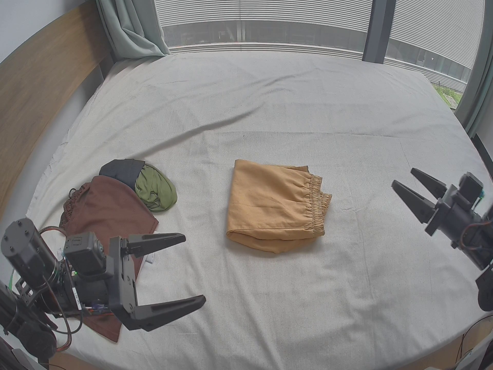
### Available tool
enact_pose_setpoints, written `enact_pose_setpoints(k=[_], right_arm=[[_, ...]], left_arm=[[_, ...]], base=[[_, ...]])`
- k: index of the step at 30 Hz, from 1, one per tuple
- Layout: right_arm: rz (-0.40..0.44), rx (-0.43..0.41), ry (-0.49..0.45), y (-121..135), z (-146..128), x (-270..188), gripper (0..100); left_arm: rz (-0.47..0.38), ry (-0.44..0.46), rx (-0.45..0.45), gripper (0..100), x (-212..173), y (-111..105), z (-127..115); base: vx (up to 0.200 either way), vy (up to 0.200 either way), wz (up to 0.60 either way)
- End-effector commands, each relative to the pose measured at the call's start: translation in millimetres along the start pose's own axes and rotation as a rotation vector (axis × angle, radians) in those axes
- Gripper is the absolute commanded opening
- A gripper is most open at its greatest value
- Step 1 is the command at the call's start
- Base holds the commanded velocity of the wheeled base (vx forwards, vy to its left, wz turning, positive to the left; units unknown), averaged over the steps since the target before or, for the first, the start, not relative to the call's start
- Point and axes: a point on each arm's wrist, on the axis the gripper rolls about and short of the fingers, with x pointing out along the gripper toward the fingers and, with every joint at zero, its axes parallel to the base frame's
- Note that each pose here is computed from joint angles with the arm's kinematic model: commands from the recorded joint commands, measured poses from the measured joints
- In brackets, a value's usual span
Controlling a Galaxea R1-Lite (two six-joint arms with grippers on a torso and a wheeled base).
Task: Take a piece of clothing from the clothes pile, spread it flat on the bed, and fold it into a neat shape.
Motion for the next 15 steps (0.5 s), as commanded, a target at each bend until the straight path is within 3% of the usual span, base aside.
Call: enact_pose_setpoints(k=[1,6,11,15], right_arm=[[-0.038,-0.091,-0.113,19.9,23.2,-51.7,100],[-0.042,-0.145,-0.206,40.6,30.4,-92.3,100],[-0.037,-0.162,-0.259,57.9,36.5,-120.8,100],[-0.063,-0.158,-0.243,71.0,30.9,-146.9,100]], left_arm=[[0.061,-0.008,0.022,100,-14.9,-29.0,-0.2],[0.225,-0.04,0.009,100,-28.9,-35.2,7.1],[0.244,-0.095,0.043,100,-42.0,-47.2,19.2],[0.245,-0.151,0.08,100,-53.8,-57.7,29.0]], base=[[0.0,0.0,0.0],[0.0,0.0,0.0],[0.0,0.0,0.0],[0.0,0.0,0.0]])
